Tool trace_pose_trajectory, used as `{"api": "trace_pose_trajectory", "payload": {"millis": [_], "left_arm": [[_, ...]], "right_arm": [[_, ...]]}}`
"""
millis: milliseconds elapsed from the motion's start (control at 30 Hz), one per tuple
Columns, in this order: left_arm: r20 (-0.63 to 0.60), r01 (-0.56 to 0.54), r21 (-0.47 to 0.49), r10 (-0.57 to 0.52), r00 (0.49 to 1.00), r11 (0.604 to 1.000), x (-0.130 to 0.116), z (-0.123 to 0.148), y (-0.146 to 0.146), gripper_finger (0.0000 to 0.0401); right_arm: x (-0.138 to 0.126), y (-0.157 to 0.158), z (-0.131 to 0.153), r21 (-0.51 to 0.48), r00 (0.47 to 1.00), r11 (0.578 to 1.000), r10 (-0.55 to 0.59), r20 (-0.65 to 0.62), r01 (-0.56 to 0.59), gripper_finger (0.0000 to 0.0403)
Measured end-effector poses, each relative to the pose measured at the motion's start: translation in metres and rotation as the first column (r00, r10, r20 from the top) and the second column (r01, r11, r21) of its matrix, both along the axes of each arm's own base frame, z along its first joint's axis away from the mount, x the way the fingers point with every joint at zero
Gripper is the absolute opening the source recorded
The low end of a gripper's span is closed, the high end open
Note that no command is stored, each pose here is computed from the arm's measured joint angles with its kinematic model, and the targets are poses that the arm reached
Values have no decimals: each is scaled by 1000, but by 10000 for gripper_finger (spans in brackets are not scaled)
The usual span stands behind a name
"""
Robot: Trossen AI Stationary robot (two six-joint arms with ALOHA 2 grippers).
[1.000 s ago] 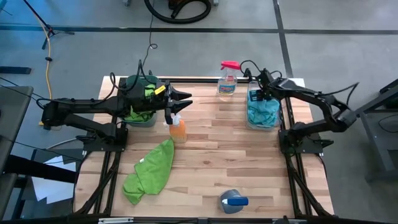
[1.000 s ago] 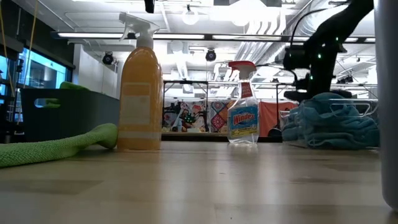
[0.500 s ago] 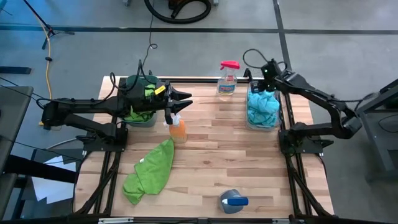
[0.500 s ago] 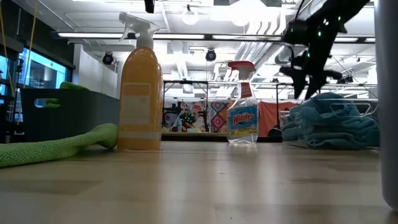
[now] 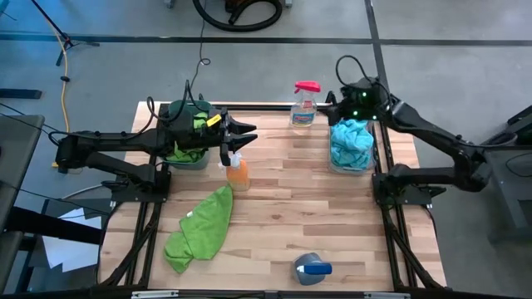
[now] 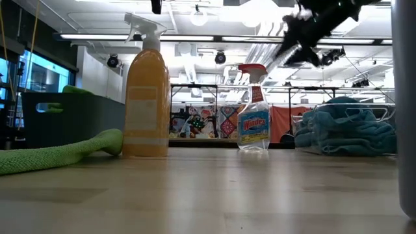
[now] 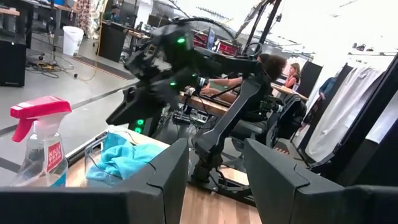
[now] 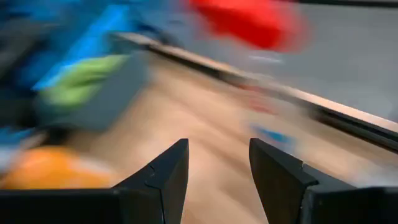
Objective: Sort microfiber towel by color & place in baskets
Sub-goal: Put the green microfiber towel into the green bin
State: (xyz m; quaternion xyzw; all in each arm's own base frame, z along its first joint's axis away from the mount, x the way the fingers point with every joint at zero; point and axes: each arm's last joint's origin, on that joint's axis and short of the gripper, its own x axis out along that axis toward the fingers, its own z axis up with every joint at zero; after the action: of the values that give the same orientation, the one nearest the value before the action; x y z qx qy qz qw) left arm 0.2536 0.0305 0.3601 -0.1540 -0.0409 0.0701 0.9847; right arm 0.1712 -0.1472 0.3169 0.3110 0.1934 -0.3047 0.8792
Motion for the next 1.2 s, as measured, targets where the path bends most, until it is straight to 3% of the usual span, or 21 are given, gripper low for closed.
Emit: {"api": "trace_pose_trajectory", "payload": {"millis": [167, 333, 467, 633, 833, 967, 1200], "left_arm": [[3, 1, -18, -1, 1000, 1000, 0, 0, 0, 145], [11, 10, -72, -9, 1000, 997, 0, 0, -2, 145], [12, 29, -78, -28, 1000, 997, 1, 0, -6, 145], [13, 78, -76, -77, 997, 994, 1, 0, -14, 145], [-2, 250, -17, -250, 968, 968, 1, 0, -23, 145], [-53, 275, -13, -276, 960, 961, 1, -5, -27, 145], [-174, 422, -175, -450, 876, 890, -6, -17, -54, 145]], "right_arm": [[34, 32, 17, -105, 952, 966, 253, 170, -238, 165], [62, 72, 32, -241, 840, 888, 453, 299, -393, 165], [72, 103, 43, -323, 750, 833, 547, 371, -448, 165], [76, 129, 53, -397, 688, 804, 589, 425, -443, 165], [77, 143, 51, -457, 732, 795, 577, 363, -399, 165], [77, 147, 51, -452, 741, 803, 563, 365, -388, 165], [77, 155, 48, -377, 734, 823, 557, 388, -425, 165]]}}
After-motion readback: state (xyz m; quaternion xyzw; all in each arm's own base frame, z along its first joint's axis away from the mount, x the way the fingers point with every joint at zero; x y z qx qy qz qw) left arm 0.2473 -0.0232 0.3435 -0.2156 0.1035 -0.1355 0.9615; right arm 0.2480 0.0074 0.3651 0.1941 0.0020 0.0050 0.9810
